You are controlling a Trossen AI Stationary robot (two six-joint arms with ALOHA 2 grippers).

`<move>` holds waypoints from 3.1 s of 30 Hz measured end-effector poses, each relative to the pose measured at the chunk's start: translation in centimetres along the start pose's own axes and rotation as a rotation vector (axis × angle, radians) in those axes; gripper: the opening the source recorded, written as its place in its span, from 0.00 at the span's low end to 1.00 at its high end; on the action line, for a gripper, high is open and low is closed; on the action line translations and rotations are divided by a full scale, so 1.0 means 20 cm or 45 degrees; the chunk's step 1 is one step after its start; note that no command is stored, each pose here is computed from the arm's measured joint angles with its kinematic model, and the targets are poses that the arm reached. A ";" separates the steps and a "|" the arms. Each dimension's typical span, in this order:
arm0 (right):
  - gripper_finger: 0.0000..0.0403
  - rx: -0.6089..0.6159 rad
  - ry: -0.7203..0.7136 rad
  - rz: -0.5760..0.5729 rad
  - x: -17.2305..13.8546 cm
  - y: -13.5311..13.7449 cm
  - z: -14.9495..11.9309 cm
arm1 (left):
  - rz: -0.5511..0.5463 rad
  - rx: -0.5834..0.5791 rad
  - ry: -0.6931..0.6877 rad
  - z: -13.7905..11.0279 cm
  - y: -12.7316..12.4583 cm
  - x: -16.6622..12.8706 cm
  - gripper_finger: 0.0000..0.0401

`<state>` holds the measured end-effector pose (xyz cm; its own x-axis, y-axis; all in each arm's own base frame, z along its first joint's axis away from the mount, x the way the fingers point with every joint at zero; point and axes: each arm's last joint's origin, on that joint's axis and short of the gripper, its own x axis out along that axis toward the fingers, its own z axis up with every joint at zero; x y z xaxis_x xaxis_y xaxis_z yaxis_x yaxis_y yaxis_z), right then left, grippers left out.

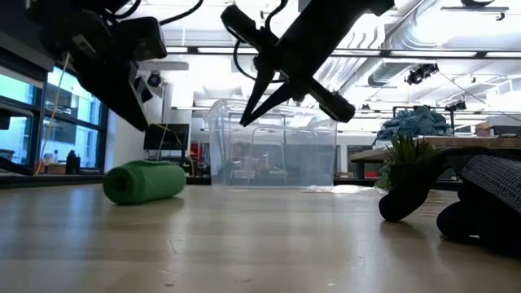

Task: Roll bandage
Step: Roll the green bandage, then open the transparent zip bag

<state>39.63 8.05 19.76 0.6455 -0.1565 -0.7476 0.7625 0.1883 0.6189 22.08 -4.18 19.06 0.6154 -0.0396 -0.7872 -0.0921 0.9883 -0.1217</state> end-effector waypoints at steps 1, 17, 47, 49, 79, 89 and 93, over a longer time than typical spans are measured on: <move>0.00 -0.018 0.017 0.002 -0.01 0.01 -0.01 | -0.002 0.000 0.020 -0.01 0.00 0.02 0.00; 0.00 -0.096 0.138 -0.080 -0.05 -0.03 -0.12 | 0.050 -0.022 -0.043 0.02 0.01 0.17 0.00; 0.00 -0.142 -0.148 -0.325 -0.79 -0.14 0.18 | -0.031 -0.201 -0.633 0.18 0.04 -0.48 0.00; 0.00 -0.158 -0.176 -0.299 -0.83 -0.14 0.21 | -0.012 -0.286 -0.682 0.18 0.05 -0.51 0.00; 0.52 0.162 -0.137 -0.676 -0.25 -0.93 0.78 | -0.047 -0.642 -0.639 0.21 0.16 -0.47 0.45; 0.47 0.301 -0.195 -0.628 -0.21 -1.05 0.81 | -0.059 -0.698 -0.640 0.21 0.16 -0.47 0.45; 0.43 0.301 -0.184 -0.669 -0.16 -1.08 0.80 | -0.061 -0.706 -0.641 0.21 0.16 -0.47 0.45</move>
<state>21.83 -11.06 12.62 0.1655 -0.3035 -0.9383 0.9599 -0.1688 0.2239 19.23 -0.07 28.56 0.9001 0.1234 -0.4179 -0.3554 0.7627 -0.5403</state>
